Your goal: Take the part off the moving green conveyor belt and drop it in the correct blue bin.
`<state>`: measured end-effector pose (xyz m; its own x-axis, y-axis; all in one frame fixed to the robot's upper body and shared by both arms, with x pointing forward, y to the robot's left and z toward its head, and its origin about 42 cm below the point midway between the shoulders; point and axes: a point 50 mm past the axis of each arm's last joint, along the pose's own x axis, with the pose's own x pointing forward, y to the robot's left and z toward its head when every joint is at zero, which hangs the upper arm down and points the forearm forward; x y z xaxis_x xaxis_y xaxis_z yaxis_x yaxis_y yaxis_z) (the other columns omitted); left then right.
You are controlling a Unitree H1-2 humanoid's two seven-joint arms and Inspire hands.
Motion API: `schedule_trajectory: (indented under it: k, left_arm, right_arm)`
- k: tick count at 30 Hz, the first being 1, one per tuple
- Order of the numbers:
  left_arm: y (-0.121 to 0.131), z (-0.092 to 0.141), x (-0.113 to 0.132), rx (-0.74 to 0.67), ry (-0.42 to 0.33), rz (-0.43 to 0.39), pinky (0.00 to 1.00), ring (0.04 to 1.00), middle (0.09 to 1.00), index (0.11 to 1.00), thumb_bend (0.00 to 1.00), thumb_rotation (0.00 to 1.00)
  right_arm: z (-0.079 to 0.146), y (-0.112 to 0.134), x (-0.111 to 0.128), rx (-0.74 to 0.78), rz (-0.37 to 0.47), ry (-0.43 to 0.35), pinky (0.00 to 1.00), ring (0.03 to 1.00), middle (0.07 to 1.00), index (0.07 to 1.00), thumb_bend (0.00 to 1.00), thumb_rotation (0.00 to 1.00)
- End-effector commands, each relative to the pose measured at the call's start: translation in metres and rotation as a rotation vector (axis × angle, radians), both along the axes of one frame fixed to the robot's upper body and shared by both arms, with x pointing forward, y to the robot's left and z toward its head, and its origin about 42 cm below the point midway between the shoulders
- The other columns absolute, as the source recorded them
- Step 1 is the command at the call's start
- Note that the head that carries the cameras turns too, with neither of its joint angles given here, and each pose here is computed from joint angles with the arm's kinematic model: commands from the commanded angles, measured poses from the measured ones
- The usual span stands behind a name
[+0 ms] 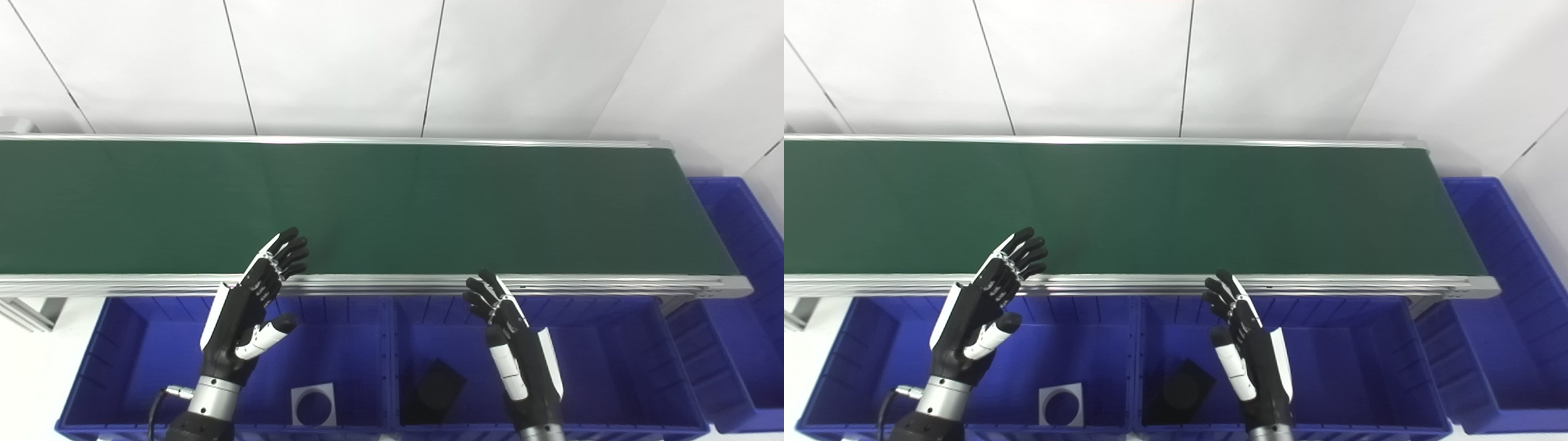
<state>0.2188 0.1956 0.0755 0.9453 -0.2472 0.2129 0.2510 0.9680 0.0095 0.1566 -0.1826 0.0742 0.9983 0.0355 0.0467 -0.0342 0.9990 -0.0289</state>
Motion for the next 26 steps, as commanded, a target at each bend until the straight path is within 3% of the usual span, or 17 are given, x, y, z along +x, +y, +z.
schedule_trajectory:
  k: [1, 26]
  left_arm:
    - [-0.0009, 0.0132, 0.0053, -0.015, -0.086, 0.009, 0.8, 0.84, 0.86, 0.872, 0.9, 0.66]
    - [0.0017, 0.0068, 0.0063, 0.023, -0.085, -0.005, 0.79, 0.826, 0.851, 0.863, 0.91, 0.62]
  right_arm:
    - [0.0096, 0.0015, 0.0024, 0.009, -0.002, -0.045, 0.84, 0.834, 0.86, 0.916, 0.7, 0.88]
    - [0.0084, 0.0016, 0.0003, -0.024, 0.007, -0.061, 0.77, 0.815, 0.855, 0.917, 0.71, 0.78]
